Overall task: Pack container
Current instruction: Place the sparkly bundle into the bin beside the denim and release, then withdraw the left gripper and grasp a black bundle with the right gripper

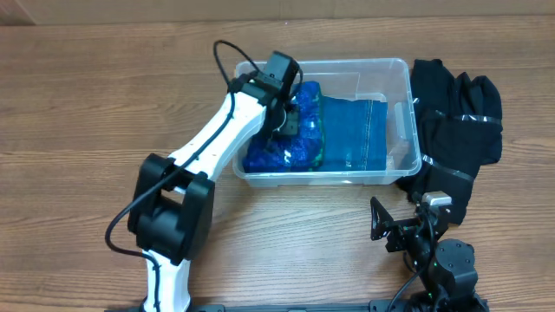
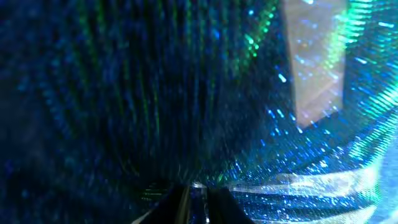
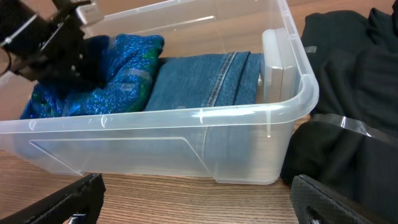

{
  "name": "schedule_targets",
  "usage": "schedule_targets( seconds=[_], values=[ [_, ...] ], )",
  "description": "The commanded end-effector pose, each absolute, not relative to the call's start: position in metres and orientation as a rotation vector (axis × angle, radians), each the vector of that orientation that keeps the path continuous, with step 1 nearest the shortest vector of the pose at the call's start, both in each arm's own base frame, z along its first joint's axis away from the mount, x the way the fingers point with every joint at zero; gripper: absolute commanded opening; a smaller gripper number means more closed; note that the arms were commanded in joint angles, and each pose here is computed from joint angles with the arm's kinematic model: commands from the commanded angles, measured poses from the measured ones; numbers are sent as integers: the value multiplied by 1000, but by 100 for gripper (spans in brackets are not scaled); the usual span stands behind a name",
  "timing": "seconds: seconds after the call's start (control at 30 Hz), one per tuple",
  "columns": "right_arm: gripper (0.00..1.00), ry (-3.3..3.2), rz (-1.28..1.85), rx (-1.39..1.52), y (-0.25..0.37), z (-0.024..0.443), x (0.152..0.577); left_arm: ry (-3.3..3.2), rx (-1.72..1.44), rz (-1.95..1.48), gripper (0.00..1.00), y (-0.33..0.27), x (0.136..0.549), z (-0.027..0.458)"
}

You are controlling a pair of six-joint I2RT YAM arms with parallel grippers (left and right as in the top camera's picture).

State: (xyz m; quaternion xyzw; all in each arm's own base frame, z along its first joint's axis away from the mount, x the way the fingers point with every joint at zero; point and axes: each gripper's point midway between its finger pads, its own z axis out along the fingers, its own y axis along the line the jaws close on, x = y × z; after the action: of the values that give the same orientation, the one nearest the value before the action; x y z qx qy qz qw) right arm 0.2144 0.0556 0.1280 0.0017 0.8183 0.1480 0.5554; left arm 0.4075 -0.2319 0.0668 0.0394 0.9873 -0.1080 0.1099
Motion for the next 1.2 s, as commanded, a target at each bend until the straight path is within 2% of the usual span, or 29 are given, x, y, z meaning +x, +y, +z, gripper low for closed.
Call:
schedule_targets(
  seconds=[0.0, 0.17, 0.53, 0.67, 0.73, 0.8, 0.9, 0.93, 0.97, 1.03, 1.1, 1.13, 1.17],
  values=[
    [100, 1935, 346, 5, 55, 125, 214, 2994, 8, -161, 19, -203, 404, 29],
    [100, 1935, 346, 5, 55, 125, 214, 2883, -26, -135, 32, -166, 422, 80],
    [100, 1935, 346, 5, 55, 125, 214, 3021, -195, 84, 32, -69, 405, 73],
    [100, 1935, 346, 5, 55, 125, 214, 3059, -432, 219, 31, -33, 387, 73],
    [100, 1935, 346, 5, 55, 125, 214, 3061, -454, 209, 31, -25, 387, 74],
    [100, 1935, 346, 5, 55, 125, 214, 3009, -386, 152, 32, -29, 395, 93],
    [100, 1935, 346, 5, 55, 125, 214, 2854, -264, -62, 37, -50, 411, 162],
    [100, 1930, 349, 4, 55, 126, 215, 2734, -200, -162, 42, -58, 411, 212],
    [100, 1922, 358, -1, 57, 128, 215, 2674, -184, -184, 51, -57, 408, 236],
    [100, 1863, 546, -45, 82, 146, 212, 2554, -180, -189, 74, -45, 395, 281],
    [100, 1873, 740, -26, 101, 150, 204, 2491, -193, -177, 83, -31, 378, 308],
    [100, 1864, 768, 9, 101, 153, 204, 2456, -232, -163, 94, -17, 364, 322],
    [100, 1850, 797, 38, 101, 158, 205, 2438, -276, -147, 100, -4, 351, 331]
  ],
)
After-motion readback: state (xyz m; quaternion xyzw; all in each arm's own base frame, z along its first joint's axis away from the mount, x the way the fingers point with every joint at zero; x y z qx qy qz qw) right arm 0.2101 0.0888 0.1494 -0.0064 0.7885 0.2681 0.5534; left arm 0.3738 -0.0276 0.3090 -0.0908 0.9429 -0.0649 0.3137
